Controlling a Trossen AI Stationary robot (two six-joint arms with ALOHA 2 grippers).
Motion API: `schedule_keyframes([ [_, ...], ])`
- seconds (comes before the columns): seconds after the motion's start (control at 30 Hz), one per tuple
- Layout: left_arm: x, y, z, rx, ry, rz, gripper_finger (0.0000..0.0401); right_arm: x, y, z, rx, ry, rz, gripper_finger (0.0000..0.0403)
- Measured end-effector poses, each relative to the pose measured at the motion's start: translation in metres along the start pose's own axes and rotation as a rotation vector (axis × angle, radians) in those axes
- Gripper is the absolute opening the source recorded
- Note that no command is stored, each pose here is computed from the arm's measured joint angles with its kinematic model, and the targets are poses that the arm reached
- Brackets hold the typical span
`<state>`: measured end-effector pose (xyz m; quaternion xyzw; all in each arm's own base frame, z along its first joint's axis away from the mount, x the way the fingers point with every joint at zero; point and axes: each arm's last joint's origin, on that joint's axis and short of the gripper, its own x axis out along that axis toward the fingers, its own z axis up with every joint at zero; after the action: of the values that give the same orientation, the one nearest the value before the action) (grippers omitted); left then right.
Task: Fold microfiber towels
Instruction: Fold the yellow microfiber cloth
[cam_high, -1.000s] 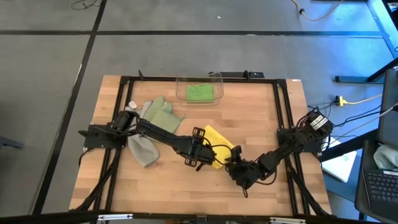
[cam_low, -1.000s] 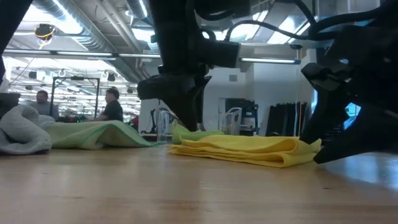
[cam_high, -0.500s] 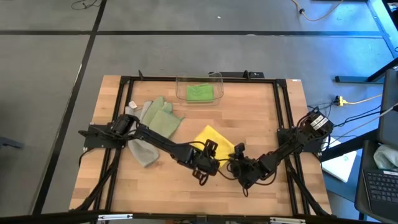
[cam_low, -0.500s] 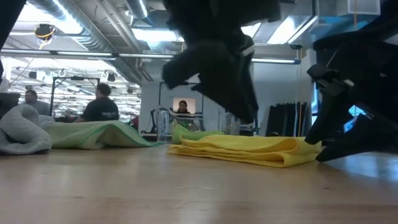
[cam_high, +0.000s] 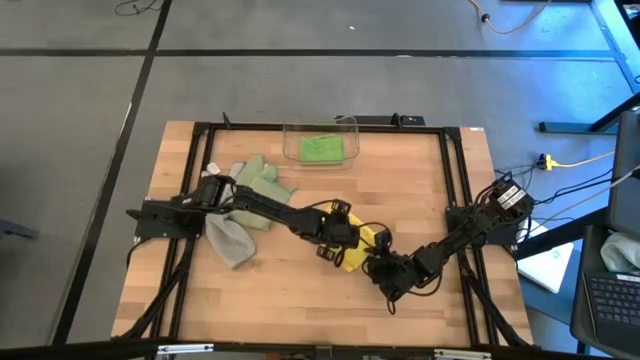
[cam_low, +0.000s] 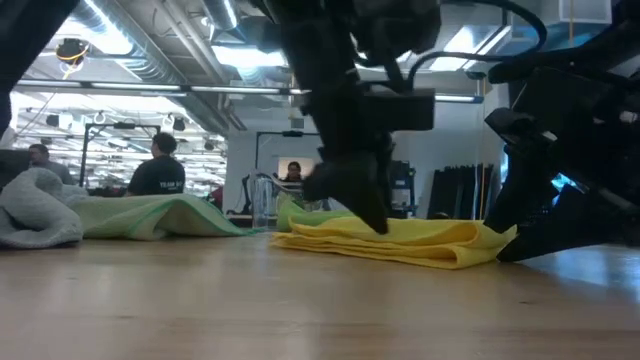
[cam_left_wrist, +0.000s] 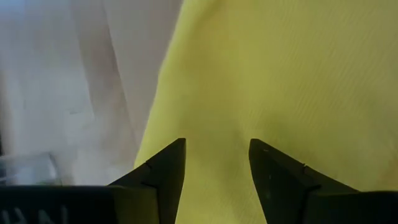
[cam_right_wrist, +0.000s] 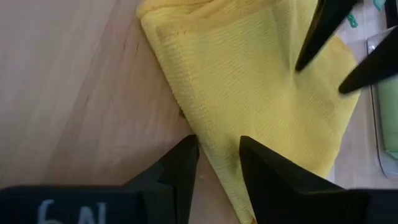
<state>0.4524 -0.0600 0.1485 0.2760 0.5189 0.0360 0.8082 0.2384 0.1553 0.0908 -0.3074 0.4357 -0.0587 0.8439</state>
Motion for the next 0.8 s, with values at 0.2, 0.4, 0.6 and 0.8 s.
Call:
schedule_keyframes([
  [0.2, 0.020, -0.003, -0.006, 0.000, 0.044, -0.017, 0.0169, 0.001, 0.000, 0.001, -0.013, -0.007, 0.001, 0.0129],
  [0.4, 0.026, -0.013, -0.004, 0.015, 0.036, -0.012, 0.0169, 0.007, -0.004, -0.003, -0.055, -0.020, 0.011, 0.0129],
  [0.6, 0.027, -0.013, -0.005, 0.014, 0.038, -0.017, 0.0169, 0.012, -0.008, -0.006, -0.082, -0.020, 0.027, 0.0129],
  [0.8, 0.028, -0.011, -0.006, 0.010, 0.039, -0.025, 0.0169, 0.013, -0.009, -0.005, -0.097, -0.032, 0.028, 0.0121],
])
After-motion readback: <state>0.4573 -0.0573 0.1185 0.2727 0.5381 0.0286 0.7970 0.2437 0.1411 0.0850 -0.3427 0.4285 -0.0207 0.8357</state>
